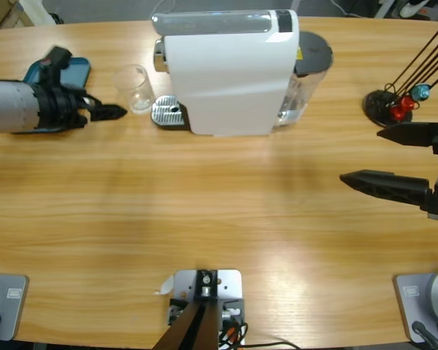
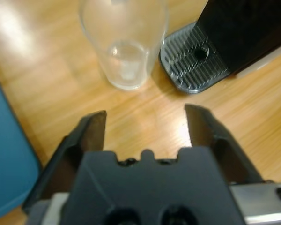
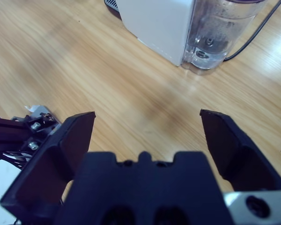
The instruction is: Pour coffee
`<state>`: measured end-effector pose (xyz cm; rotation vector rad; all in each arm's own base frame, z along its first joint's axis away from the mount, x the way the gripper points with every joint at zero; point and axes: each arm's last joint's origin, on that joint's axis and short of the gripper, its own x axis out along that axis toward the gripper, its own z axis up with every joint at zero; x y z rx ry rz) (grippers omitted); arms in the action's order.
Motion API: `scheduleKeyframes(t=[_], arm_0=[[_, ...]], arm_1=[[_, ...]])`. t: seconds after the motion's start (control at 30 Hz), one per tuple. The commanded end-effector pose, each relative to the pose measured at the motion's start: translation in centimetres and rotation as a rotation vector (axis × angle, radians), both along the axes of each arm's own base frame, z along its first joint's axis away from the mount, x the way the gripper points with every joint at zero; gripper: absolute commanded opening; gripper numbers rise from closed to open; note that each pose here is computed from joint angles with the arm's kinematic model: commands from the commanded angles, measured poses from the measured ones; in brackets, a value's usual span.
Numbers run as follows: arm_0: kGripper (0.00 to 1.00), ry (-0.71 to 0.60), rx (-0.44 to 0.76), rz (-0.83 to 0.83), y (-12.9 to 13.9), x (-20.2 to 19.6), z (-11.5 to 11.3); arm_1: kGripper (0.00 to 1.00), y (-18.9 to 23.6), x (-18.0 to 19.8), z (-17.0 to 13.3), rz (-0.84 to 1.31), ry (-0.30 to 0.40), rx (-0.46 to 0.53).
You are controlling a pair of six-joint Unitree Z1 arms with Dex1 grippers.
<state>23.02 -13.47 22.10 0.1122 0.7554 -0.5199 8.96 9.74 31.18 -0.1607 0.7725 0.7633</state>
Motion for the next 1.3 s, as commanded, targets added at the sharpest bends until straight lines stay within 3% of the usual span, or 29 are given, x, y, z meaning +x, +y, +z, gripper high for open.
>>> scheduleKeyframes(t=[0.03, 0.5, 1.2, 1.3], arm_0=[[0.987, -0.015, 0.013, 0.0, -0.5, 0.6, -1.9], [0.991, -0.175, -0.045, 0.02, -2.3, 5.2, -5.8], [0.95, -0.148, -0.061, 0.024, -2.4, 6.6, -6.0], [0.87, -0.136, -0.059, 0.025, -2.3, 6.9, -6.0]], arm_1=[[1.0, 0.4, 0.5, -1.5, 0.011, 0.048, -0.038], [1.0, 0.7, 0.8, -1.9, 0.013, 0.065, -0.055], [0.996, 0.7, 0.8, -1.9, 0.019, 0.071, -0.051], [0.996, 0.7, 0.8, -1.9, 0.019, 0.071, -0.052]])
